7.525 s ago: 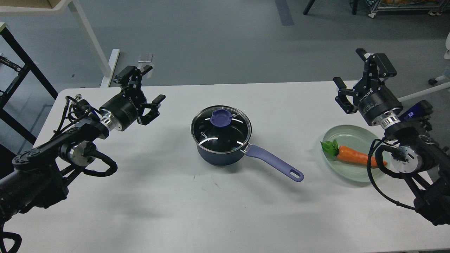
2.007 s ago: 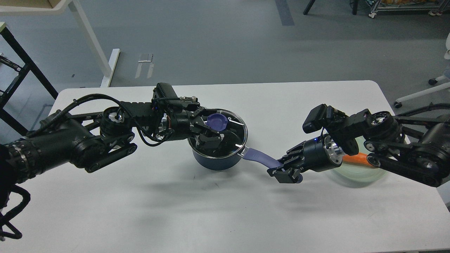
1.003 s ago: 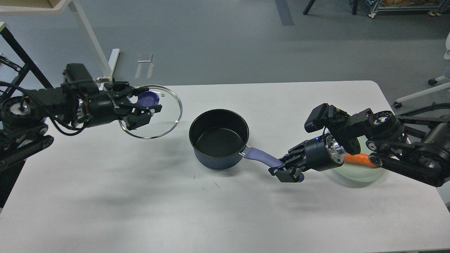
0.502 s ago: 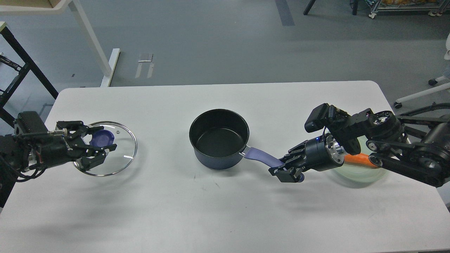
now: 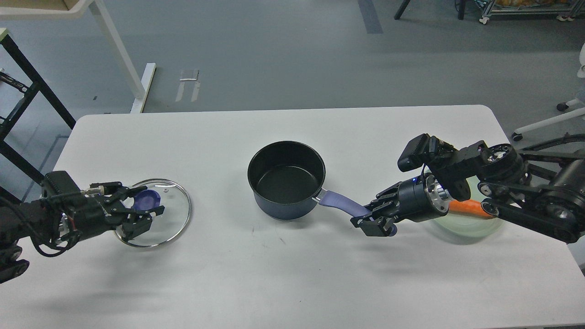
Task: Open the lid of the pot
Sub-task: 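Lower the glass lid onto the table beside the pan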
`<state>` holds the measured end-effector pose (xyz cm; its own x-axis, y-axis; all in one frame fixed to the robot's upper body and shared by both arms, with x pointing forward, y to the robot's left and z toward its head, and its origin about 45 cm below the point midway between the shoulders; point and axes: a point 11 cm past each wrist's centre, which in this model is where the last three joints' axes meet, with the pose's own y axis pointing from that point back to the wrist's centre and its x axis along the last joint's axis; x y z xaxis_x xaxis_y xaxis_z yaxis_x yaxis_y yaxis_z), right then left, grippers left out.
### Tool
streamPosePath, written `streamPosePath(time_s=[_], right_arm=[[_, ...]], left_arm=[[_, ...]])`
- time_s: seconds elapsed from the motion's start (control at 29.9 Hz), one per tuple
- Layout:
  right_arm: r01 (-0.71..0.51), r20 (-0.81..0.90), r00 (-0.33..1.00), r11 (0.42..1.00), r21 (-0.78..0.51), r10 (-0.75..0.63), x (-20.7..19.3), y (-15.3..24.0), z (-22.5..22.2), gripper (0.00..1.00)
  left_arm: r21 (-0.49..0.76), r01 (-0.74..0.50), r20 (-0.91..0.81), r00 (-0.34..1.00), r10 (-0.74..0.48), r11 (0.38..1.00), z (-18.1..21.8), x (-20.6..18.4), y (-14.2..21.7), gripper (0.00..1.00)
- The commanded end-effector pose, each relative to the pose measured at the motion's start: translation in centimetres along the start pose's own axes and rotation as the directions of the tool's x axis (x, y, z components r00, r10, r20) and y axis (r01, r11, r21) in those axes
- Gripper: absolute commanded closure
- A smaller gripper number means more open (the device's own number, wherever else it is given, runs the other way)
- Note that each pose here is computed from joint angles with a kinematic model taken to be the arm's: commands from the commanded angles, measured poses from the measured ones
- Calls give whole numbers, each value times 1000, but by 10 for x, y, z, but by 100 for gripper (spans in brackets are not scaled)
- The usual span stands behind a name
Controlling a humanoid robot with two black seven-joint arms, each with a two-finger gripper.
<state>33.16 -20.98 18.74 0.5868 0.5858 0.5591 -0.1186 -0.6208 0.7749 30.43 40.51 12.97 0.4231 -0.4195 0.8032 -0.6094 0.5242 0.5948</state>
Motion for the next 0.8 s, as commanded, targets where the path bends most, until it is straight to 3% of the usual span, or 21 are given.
streamPosePath(time_s=[0.0, 0.07, 0.27, 0.47, 0.64, 0.77], right_arm=[[1, 1, 1000, 1000, -1, -1, -1, 0, 0, 72], [1, 0, 1000, 1000, 0, -1, 0, 0, 0, 72], [1, 2, 1000, 1000, -1, -1, 0, 0, 0, 72], [0, 3, 1000, 1000, -5, 0, -1, 2, 2, 72], [1, 4, 1000, 1000, -7, -1, -2, 2, 2, 72], [0, 3, 1000, 1000, -7, 0, -1, 2, 2, 72]], left_arm=[[0, 1, -12, 1000, -1, 1000, 2, -2, -1, 55], [1, 0, -14, 1000, 0, 1000, 2, -3, -2, 53], [-1, 0, -10, 1000, 0, 1000, 2, -3, -5, 29], [2, 4, -10, 1000, -4, 1000, 1, -3, -4, 22], [20, -17, -21, 1000, 18, 1000, -4, 3, -2, 7], [60, -70, -130, 989, 77, 996, -5, 15, -2, 4]])
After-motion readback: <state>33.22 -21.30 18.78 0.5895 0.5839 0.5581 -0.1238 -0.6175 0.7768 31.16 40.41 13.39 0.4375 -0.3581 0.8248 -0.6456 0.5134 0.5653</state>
